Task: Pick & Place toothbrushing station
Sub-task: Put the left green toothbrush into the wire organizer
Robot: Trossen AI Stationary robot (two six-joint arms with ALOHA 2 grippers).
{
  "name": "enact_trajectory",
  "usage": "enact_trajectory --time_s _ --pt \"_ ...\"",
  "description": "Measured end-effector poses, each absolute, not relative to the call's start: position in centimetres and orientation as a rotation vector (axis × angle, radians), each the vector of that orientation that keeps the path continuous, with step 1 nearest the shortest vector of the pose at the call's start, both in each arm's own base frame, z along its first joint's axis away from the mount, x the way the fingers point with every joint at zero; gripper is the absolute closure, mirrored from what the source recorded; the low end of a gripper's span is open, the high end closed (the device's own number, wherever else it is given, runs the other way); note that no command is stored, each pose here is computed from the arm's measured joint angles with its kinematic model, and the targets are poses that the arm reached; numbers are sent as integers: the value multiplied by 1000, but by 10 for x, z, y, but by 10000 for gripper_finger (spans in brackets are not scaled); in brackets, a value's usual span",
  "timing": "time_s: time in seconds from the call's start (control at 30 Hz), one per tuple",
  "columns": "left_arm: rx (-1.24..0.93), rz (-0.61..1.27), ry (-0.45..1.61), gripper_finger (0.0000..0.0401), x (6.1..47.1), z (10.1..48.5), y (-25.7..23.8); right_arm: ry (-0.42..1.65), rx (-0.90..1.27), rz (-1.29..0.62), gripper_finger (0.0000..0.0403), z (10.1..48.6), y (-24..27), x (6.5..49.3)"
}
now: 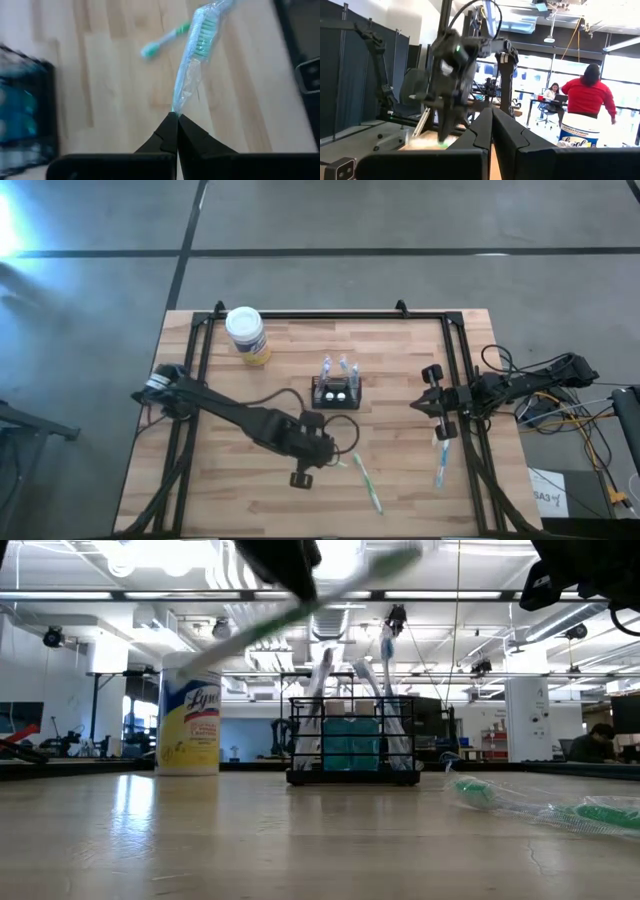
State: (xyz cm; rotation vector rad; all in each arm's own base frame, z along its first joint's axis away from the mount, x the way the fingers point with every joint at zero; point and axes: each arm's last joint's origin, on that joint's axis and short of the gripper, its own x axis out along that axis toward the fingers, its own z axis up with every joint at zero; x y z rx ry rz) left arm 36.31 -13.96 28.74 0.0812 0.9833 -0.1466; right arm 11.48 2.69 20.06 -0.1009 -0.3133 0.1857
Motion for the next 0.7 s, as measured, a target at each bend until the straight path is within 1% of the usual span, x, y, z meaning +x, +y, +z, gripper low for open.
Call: enact_trajectory --time_s 0.2,0.4,0.53,0.7 --pt "149 -179 825 399 338 336 -133 -314 -101 186 394 201 27 115" --pt "168 -218 627 399 307 371 -120 -314 -101 186 394 201 27 115" --pt "151 -227 469 399 277 380 -107 -313 -101 186 394 201 27 115" --pt "106 -212 290 399 232 376 -89 -313 -101 186 394 201 27 115"
